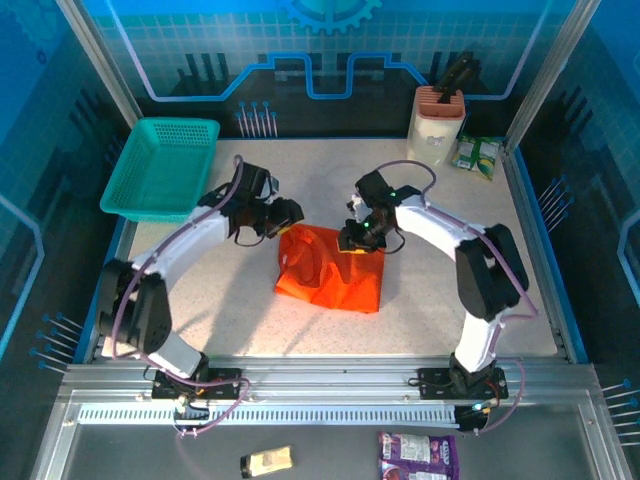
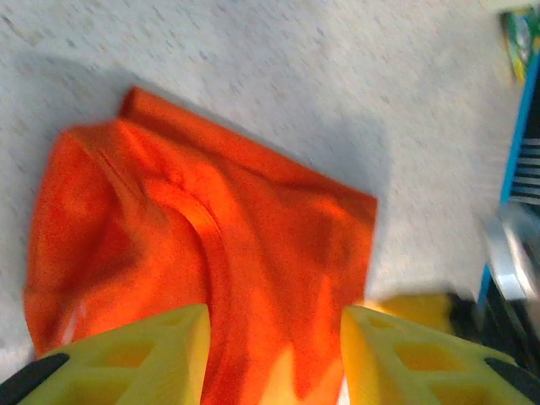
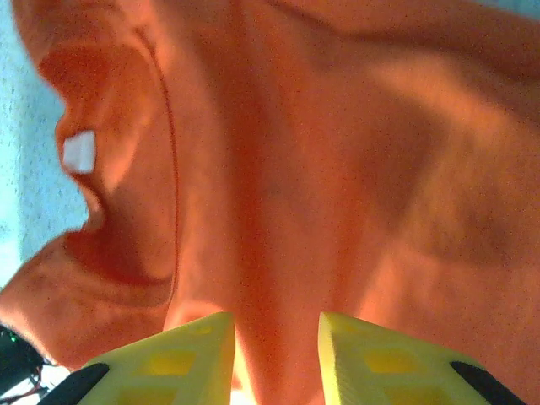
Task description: Fold the inside-out t-shirt
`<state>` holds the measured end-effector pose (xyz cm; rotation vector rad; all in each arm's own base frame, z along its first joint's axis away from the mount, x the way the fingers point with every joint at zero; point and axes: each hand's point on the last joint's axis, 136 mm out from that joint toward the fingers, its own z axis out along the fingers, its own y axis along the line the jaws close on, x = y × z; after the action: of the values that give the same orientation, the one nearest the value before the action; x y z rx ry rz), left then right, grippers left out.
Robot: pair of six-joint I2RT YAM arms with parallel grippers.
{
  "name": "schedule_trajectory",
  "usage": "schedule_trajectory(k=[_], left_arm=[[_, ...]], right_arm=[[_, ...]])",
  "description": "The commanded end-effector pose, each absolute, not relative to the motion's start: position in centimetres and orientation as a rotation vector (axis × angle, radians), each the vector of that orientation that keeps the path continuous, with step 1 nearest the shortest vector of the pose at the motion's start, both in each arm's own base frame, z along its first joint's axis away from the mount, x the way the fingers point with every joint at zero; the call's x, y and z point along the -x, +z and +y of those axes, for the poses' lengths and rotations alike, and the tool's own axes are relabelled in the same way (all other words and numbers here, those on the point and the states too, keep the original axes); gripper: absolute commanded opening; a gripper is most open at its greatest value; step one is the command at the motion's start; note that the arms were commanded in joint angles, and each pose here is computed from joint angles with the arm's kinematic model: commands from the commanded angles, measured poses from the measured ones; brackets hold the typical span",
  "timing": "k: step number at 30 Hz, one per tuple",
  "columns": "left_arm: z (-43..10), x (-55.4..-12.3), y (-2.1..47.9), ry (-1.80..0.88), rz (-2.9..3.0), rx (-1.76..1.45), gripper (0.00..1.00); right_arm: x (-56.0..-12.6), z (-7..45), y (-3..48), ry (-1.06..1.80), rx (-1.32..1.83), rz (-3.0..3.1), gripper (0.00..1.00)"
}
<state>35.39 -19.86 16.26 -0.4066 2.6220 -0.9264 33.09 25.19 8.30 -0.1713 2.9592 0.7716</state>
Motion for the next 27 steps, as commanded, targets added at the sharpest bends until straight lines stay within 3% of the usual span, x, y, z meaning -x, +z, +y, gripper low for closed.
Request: schedule_trajectory(k=[1,8,16,22,27], left_arm=[[-19.7,-30.8,13.8,-0.884,2.741,0.442,0.46],[-21.9,-27.1,12.7,-0.905,2.795,0.414,0.46],[-19.9,-24.6,10.7,-0.802,2.799,0.534,0.46],[-15.4,-21.9,9.2,-0.675,2.772,0.701,0.48],[-15.0,-20.2,6.1,-0.733,2.804,0.804,0.32]], right_arm=[[-34.4,25.0,6.6,0.829,0.192,2.991,0.33],[-33.9,19.9,3.1,0.643,-0.009,3.105,0.3],[-26.8,16.0,3.2,0.555,-0.236,3.144,0.31],[-22.4,18.1,3.7,0.631,-0.288,3.152,0.3],[-20.0,24.1,5.9,0.935,-0.121,3.14,0.29]])
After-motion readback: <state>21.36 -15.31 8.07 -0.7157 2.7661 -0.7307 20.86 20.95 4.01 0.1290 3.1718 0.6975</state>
